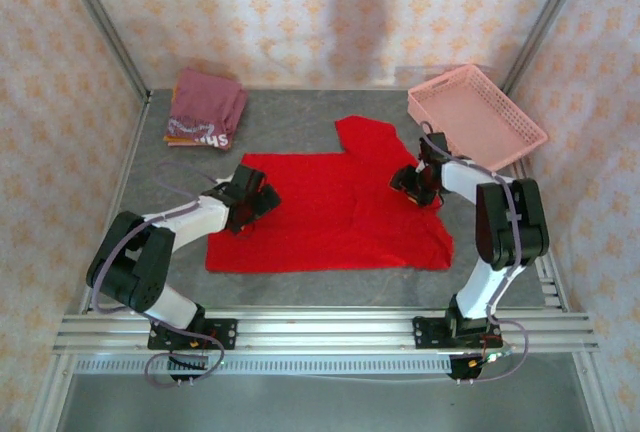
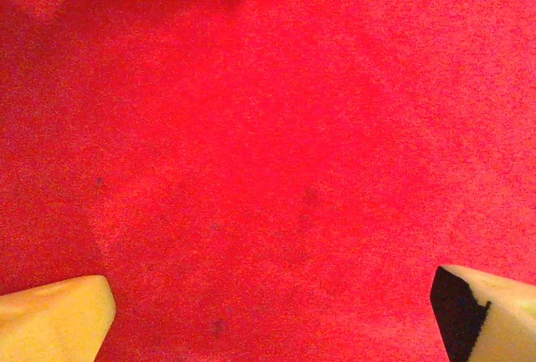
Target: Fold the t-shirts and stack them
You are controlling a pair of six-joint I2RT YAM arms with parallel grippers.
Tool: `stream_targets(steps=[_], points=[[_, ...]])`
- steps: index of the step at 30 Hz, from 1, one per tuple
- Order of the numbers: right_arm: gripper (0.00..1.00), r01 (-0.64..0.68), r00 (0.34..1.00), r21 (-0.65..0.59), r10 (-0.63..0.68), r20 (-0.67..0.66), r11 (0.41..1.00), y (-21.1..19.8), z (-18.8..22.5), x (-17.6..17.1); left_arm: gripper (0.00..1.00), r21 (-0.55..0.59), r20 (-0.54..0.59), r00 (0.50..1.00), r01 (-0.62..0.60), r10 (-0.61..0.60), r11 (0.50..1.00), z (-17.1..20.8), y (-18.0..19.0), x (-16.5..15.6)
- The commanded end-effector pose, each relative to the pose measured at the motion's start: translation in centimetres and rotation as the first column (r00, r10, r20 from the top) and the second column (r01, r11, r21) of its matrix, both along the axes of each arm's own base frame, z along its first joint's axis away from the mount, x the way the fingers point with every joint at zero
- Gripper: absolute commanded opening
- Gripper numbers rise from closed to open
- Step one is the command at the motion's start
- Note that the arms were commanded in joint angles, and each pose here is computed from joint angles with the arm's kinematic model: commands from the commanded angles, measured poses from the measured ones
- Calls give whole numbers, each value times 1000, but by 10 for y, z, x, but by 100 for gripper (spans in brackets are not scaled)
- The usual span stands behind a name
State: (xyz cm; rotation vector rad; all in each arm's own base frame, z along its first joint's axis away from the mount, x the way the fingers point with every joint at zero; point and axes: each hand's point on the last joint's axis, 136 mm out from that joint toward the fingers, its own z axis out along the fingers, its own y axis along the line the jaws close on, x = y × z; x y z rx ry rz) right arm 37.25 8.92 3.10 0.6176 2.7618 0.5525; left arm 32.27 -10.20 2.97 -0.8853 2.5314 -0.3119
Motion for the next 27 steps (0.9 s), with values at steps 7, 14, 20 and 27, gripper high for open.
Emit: stream_targets(steps=[7,14,20,27], points=[[58,-6,995,-23,8,101,1000,-8,36,3,98,194,-34,999,38,-32,980,45,14,13],[57,0,984,25,-4,178,1000,-2,64,12,78,249,-77,994,100,-84,963,44,-8,60],[57,-5,986,18,2,168,1000,-3,61,3,64,272,-122,989,116,-86,955,18,-23,97],[57,1,988,6,-2,152,1000,-6,52,-6,55,352,-125,991,93,-52,931,16,-18,120]])
